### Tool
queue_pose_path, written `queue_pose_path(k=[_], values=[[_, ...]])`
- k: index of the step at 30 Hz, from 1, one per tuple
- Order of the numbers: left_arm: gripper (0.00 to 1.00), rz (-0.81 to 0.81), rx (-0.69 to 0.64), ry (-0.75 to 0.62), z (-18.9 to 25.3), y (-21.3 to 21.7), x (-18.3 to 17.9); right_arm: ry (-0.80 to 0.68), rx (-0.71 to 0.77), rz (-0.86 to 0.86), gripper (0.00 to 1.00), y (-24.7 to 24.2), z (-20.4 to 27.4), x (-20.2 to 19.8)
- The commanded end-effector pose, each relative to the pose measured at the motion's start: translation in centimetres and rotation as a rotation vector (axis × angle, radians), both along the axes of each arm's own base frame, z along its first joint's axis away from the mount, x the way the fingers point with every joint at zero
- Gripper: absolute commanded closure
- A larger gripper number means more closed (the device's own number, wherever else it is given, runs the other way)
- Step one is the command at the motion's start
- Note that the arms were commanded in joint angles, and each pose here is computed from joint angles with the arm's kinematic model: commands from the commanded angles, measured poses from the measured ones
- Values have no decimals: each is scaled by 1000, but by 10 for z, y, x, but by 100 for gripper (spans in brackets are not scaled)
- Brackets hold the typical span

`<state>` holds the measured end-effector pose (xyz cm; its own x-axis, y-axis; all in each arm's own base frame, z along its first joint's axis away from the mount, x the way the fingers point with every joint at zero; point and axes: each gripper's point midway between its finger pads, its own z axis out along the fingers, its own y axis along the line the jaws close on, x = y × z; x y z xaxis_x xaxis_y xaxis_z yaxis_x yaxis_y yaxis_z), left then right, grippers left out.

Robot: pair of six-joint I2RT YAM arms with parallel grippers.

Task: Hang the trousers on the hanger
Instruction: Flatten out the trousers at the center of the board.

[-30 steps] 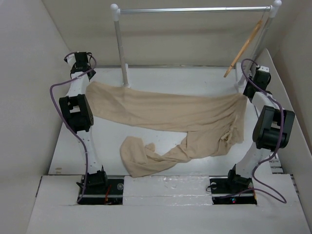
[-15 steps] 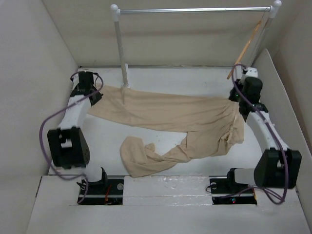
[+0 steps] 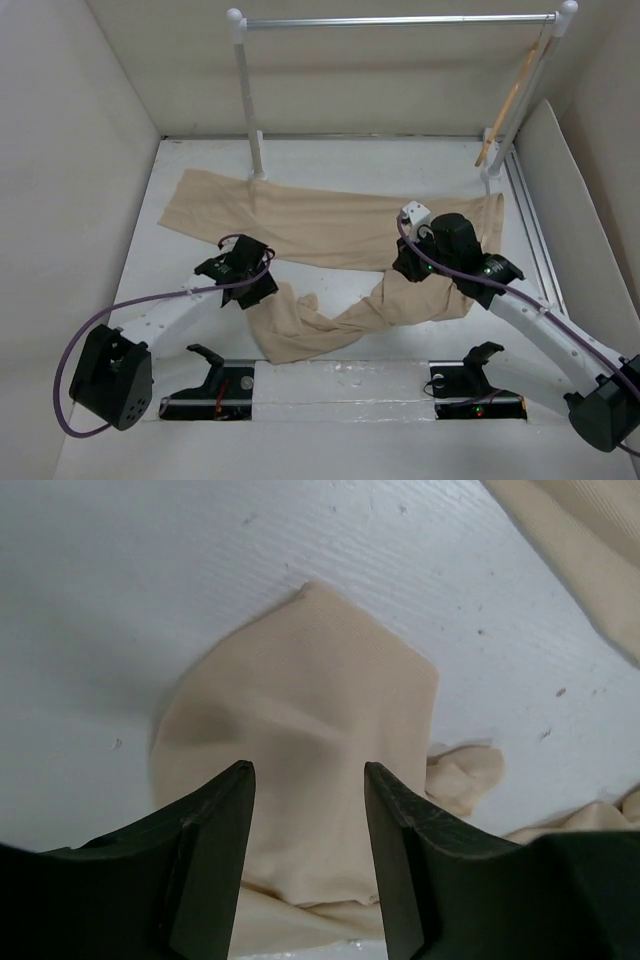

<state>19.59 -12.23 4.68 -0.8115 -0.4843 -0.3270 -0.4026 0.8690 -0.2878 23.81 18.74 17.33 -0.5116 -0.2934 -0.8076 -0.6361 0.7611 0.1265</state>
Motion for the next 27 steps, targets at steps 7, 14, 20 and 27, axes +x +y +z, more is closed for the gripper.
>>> queue_pose_path(k=[7, 14, 20, 27], values=[[52, 137, 173, -62, -13, 16, 45, 27, -11, 116, 71, 4, -13, -48], [100, 132, 239, -13, -30, 23, 43, 47, -55, -8, 61, -23, -29, -51], [100, 147, 154, -188, 56, 22, 52, 158, -89, -227, 45, -65, -56, -44], [100, 203, 55, -297, 117, 35, 27, 200, -83, -382, 33, -110, -60, -16]])
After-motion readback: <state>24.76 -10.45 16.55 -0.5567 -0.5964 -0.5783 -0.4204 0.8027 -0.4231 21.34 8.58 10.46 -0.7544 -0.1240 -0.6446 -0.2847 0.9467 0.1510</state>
